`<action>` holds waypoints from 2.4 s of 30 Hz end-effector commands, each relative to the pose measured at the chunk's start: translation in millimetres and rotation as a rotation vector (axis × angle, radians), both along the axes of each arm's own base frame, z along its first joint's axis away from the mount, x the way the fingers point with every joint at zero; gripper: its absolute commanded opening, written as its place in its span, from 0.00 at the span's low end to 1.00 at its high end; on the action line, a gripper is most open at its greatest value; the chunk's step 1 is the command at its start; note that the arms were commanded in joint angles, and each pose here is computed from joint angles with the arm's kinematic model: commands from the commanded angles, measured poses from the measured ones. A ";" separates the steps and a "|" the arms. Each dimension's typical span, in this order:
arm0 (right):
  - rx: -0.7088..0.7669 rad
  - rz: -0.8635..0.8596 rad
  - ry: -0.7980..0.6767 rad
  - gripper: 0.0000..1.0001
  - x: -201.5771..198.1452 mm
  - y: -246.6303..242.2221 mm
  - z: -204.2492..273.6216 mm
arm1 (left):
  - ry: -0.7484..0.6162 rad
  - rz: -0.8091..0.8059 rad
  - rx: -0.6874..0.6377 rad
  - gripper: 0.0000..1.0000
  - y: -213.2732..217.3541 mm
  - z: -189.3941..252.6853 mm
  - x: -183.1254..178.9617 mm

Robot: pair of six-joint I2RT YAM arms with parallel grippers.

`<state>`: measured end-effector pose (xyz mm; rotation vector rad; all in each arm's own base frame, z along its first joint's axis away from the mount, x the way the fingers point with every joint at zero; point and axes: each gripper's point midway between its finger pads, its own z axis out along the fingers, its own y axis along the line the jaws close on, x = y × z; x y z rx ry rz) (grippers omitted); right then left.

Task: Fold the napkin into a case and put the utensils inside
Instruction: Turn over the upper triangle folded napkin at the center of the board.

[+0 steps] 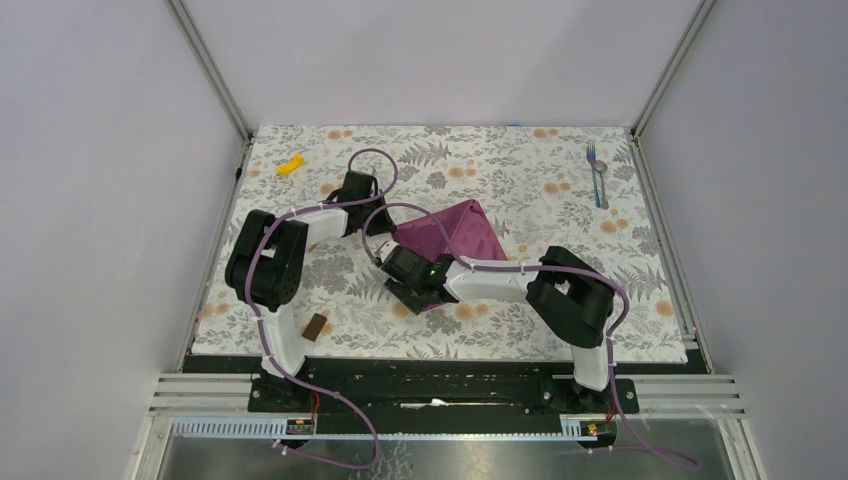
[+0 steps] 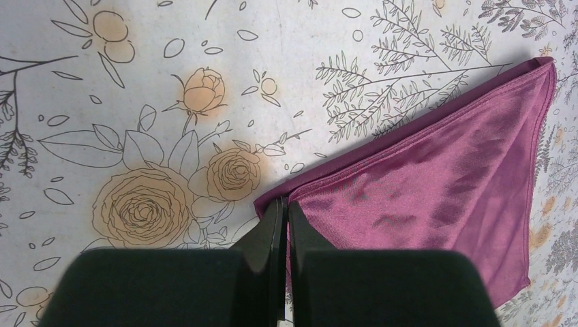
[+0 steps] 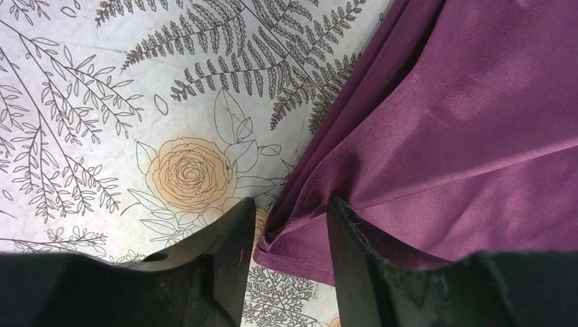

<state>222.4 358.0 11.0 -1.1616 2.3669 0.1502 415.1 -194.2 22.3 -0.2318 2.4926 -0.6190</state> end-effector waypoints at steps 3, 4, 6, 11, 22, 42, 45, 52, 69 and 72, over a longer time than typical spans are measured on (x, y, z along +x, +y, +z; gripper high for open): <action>-0.098 -0.017 0.031 0.46 -15.3 -29.5 -34.0 | 0.075 -0.009 0.037 0.02 8.1 -21.8 -18.1; -0.101 -0.018 0.032 0.44 -15.7 -30.6 -36.8 | 0.077 -0.012 0.036 0.02 7.6 -22.3 -18.5; -0.100 -0.021 0.039 0.33 -16.8 -30.5 -41.3 | 0.078 -0.017 0.032 0.02 6.9 -22.1 -18.9; -0.065 -0.037 0.032 0.00 -15.1 -24.6 -39.8 | 0.068 -0.027 0.019 0.09 4.1 -13.2 -18.3; 0.106 -0.048 -0.020 0.00 -7.8 -7.5 15.1 | -0.033 0.046 -0.042 0.65 21.6 57.7 -13.2; 0.261 -0.067 -0.010 0.00 -7.1 1.7 53.4 | 0.174 0.361 -0.529 0.83 -5.2 22.8 -74.3; 0.265 -0.064 -0.008 0.00 -7.6 2.5 54.2 | 0.204 0.413 -0.498 0.76 -4.8 5.7 -73.2; 0.272 -0.065 -0.010 0.00 -7.0 2.1 55.7 | 0.231 0.508 -0.446 0.58 5.4 -18.6 -78.5; 0.410 0.023 0.138 0.00 -48.4 39.0 80.8 | 0.022 0.437 -0.154 0.00 46.9 64.1 -68.0; 0.518 0.092 0.219 0.00 -76.8 74.1 115.2 | -0.055 0.456 -0.087 0.00 70.9 114.3 -81.4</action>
